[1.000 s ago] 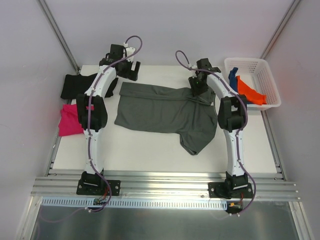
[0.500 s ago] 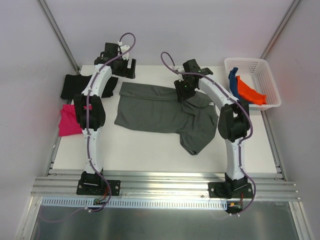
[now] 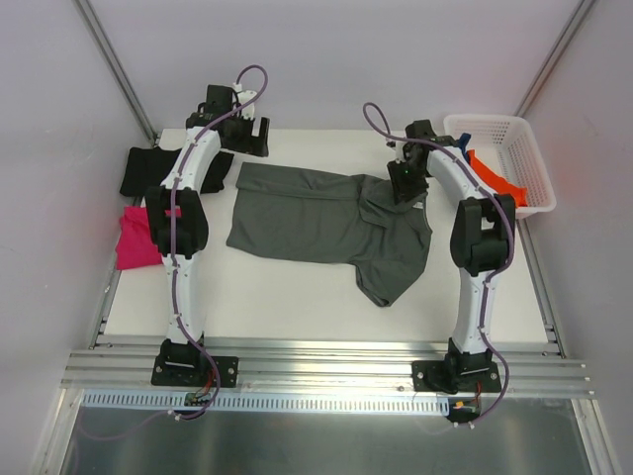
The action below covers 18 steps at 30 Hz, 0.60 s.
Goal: Fold and stack the t-shirts
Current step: Fold the flattened tshirt in 1/3 of the way
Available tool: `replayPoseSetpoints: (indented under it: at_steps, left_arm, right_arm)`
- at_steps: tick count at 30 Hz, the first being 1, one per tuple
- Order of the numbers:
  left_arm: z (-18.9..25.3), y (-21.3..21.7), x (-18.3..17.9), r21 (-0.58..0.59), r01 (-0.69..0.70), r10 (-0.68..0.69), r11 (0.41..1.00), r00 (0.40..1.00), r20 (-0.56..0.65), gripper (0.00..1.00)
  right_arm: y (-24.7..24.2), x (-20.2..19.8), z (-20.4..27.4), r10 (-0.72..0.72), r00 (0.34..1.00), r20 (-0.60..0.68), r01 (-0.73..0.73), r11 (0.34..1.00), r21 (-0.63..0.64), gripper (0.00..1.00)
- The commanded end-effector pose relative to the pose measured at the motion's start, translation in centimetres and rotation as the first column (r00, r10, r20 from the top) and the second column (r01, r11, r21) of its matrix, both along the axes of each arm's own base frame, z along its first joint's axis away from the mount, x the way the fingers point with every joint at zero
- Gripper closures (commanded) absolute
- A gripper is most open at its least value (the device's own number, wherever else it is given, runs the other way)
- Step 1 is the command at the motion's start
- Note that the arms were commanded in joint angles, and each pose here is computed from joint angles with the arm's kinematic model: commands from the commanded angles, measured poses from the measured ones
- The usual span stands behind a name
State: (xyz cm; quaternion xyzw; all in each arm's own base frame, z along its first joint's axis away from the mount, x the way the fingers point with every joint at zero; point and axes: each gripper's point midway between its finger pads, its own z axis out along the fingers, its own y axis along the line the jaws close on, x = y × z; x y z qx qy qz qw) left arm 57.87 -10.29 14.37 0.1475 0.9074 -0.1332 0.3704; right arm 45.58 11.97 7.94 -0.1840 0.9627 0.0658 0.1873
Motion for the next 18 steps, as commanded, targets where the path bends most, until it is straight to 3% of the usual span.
replayPoseSetpoints:
  at_steps: [1,8,18]
  left_arm:
    - [1.5,-0.8,-0.2,-0.045,0.022,-0.022,0.999,1.0,0.011,0.1]
    - [0.8,-2.6,-2.5,-0.122,0.105,-0.112,0.987,0.992,-0.059,0.11]
    - [-0.5,-3.4,-3.2,-0.125,0.122,-0.135,0.985,0.985,-0.105,0.12]
  right_arm:
    - [-1.2,0.7,1.3,0.004,0.999,0.045,-0.003,1.0,-0.021,0.63]
    - [-2.6,3.2,-0.2,-0.042,0.998,0.036,0.043,0.999,-0.01,0.62]
    - [-7.8,1.9,0.3,-0.133,0.991,0.028,0.134,0.989,-0.056,0.62]
